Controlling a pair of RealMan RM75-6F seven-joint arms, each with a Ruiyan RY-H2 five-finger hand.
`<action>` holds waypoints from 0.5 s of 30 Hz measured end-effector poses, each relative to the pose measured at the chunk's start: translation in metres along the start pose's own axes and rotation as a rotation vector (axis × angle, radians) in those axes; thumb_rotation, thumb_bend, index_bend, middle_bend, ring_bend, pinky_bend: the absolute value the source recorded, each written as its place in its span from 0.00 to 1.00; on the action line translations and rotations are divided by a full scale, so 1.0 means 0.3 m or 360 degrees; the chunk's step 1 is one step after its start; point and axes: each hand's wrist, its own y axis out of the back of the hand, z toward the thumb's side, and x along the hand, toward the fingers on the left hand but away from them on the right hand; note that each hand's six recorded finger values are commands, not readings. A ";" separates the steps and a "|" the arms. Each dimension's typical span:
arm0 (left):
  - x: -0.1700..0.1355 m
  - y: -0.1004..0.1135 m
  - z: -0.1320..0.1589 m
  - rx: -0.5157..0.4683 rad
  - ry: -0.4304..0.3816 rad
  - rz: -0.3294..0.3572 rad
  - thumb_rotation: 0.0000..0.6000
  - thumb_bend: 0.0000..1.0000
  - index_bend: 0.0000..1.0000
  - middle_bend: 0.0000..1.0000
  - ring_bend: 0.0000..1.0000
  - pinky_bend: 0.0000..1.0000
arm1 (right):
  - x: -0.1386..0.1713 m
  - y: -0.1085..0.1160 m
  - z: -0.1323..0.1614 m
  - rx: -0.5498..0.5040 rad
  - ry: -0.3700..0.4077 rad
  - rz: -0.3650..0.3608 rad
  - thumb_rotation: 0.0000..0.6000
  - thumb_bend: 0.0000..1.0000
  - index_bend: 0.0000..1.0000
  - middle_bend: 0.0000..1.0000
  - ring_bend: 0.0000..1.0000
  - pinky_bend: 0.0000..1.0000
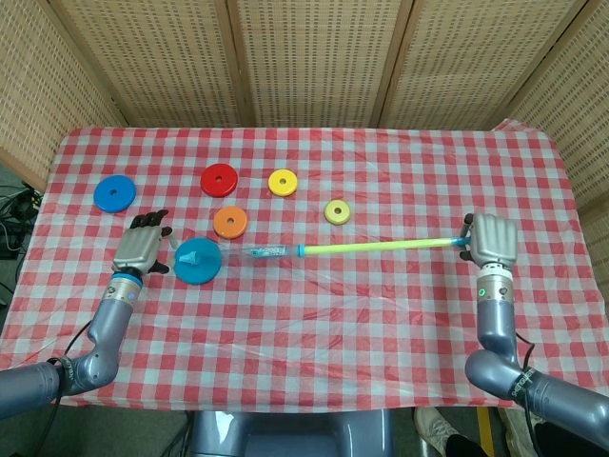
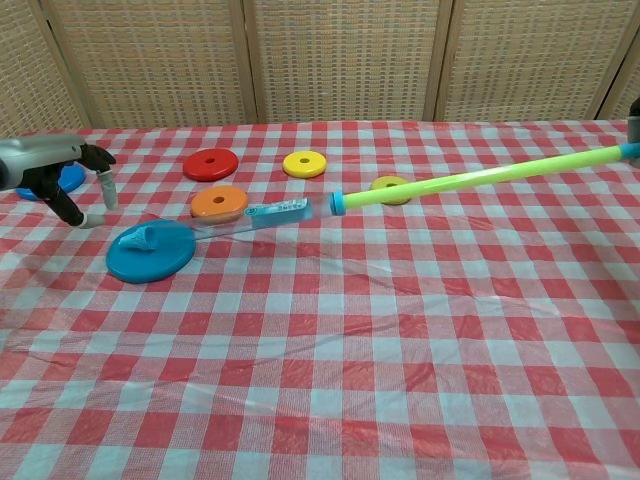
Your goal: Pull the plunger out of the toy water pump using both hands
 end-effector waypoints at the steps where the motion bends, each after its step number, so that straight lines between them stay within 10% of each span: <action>1: 0.000 -0.002 -0.001 -0.0002 0.0001 -0.0004 1.00 0.38 0.52 0.00 0.00 0.00 | 0.000 -0.001 -0.002 0.0002 -0.0001 0.0003 1.00 0.54 0.80 1.00 1.00 0.86; 6: 0.000 -0.004 0.011 -0.0008 -0.0018 -0.0014 1.00 0.35 0.31 0.00 0.00 0.00 | 0.002 -0.012 -0.008 0.0032 0.0014 0.0028 1.00 0.44 0.55 0.92 0.91 0.71; 9: -0.002 0.000 0.022 -0.0017 -0.0043 -0.0013 1.00 0.34 0.20 0.00 0.00 0.00 | 0.005 -0.025 -0.016 0.0079 0.0015 0.0083 1.00 0.33 0.22 0.62 0.64 0.44; 15: -0.009 0.015 0.023 -0.0071 -0.0053 0.0004 1.00 0.34 0.17 0.00 0.00 0.00 | 0.004 -0.041 -0.043 0.0088 -0.0022 0.0191 1.00 0.19 0.00 0.08 0.10 0.16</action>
